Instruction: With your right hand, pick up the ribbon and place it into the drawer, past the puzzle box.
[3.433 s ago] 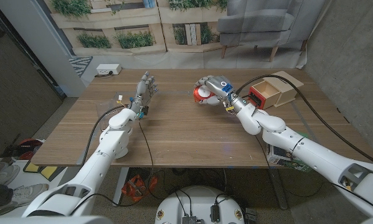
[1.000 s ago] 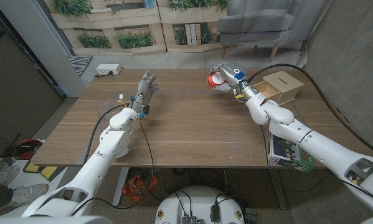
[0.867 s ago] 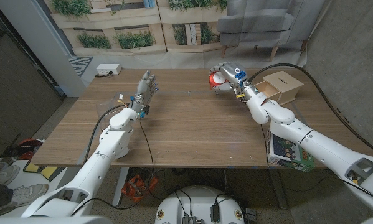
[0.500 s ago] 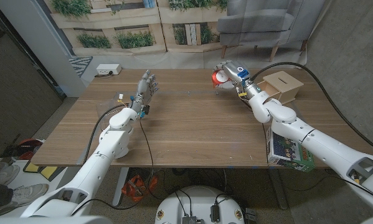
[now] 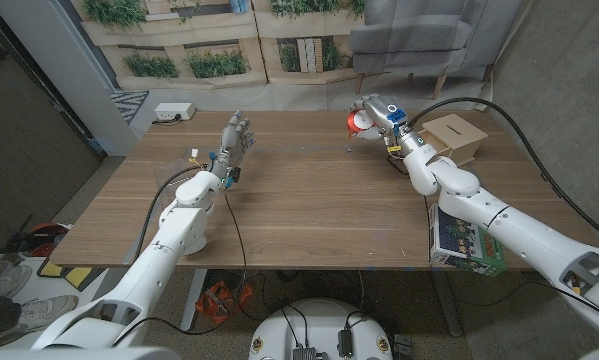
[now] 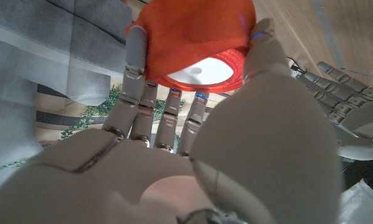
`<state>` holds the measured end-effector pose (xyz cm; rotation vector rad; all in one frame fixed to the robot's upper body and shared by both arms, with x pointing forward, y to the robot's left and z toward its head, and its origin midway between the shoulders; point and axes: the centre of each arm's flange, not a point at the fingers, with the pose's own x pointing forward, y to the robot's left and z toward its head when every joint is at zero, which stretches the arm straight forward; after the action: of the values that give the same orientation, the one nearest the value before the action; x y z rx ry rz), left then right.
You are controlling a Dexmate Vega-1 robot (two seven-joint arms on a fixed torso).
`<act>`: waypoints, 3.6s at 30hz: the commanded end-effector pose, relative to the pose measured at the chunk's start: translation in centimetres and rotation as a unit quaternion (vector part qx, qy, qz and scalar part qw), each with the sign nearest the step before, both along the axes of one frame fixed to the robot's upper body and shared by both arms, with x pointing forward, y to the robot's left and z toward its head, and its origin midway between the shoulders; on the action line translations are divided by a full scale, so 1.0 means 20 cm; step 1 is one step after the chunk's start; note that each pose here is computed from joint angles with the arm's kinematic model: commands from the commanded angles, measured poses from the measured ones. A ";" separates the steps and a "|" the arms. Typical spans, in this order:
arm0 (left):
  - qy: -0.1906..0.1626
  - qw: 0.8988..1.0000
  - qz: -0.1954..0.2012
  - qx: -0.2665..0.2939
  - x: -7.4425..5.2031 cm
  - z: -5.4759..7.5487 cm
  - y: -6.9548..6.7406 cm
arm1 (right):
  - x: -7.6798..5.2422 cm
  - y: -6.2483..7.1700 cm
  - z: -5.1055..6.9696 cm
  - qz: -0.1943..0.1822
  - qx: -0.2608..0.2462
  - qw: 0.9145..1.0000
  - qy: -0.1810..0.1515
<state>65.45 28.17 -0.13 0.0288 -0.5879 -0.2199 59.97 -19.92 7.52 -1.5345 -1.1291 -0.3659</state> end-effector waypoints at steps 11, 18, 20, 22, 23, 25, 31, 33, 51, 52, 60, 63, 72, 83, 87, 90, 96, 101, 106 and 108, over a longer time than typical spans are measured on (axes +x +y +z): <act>0.003 1.000 0.002 0.001 0.01 0.00 0.00 | 0.03 -0.08 0.03 -0.022 0.021 1.000 -0.003; 0.004 1.000 0.001 0.002 0.01 0.00 0.00 | 0.04 -0.12 0.05 -0.033 0.030 0.999 -0.003; 0.004 1.000 0.001 0.002 0.01 0.00 0.00 | 0.04 -0.13 0.05 -0.034 0.031 0.999 -0.003; 0.004 1.000 0.001 0.003 0.01 0.00 0.00 | 0.04 -0.14 0.05 -0.037 0.034 0.999 -0.003; 0.004 1.000 0.001 0.003 0.01 0.00 0.00 | 0.04 -0.14 0.05 -0.037 0.034 0.999 -0.003; 0.004 1.000 0.001 0.004 0.01 0.01 0.00 | 0.05 -0.16 0.05 -0.042 0.039 0.998 -0.002; 0.003 1.000 0.001 0.004 0.01 0.01 -0.01 | 0.05 -0.20 0.05 -0.049 0.045 0.998 -0.001; 0.003 1.000 0.002 0.003 0.01 0.01 -0.01 | 0.05 -0.21 0.05 -0.051 0.047 0.998 -0.001; 0.004 1.000 -0.001 0.003 0.02 0.01 -0.02 | 0.04 -0.30 0.05 -0.077 0.064 0.995 0.001; 0.003 1.000 -0.002 0.004 0.02 0.01 -0.02 | 0.04 -0.30 0.05 -0.079 0.065 0.995 0.001; 0.002 1.000 0.000 0.003 0.02 0.01 -0.01 | 0.06 -0.34 0.05 -0.089 0.074 0.993 0.005; 0.002 1.000 0.000 0.002 0.02 0.01 -0.01 | 0.06 -0.36 0.04 -0.092 0.076 0.993 0.007; -0.005 1.000 -0.002 0.002 0.02 0.03 -0.02 | 0.07 -0.39 0.04 -0.103 0.081 0.991 0.011; -0.022 1.000 -0.015 0.005 0.01 0.07 -0.05 | 0.08 -0.44 0.03 -0.114 0.090 0.989 0.017; -0.026 1.000 -0.017 0.006 0.01 0.08 -0.06 | 0.09 -0.46 0.02 -0.118 0.093 0.988 0.020; -0.026 1.000 -0.017 0.005 0.01 0.08 -0.06 | 0.10 -0.47 0.02 -0.122 0.094 0.988 0.022; -0.024 1.000 -0.016 0.005 0.02 0.08 -0.06 | 0.11 -0.49 0.02 -0.128 0.097 0.987 0.025; -0.023 1.000 -0.015 0.004 0.02 0.08 -0.05 | 0.12 -0.52 0.02 -0.136 0.103 0.985 0.029; -0.022 1.000 -0.015 0.006 0.03 0.08 -0.05 | 0.12 -0.54 0.01 -0.142 0.109 0.983 0.032; -0.022 1.000 -0.015 0.007 0.03 0.09 -0.05 | 0.13 -0.55 0.01 -0.146 0.113 0.982 0.034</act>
<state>65.88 27.15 1.43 0.0346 -0.6323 -0.2496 62.16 -29.82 7.80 -1.5052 -0.8244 -0.5933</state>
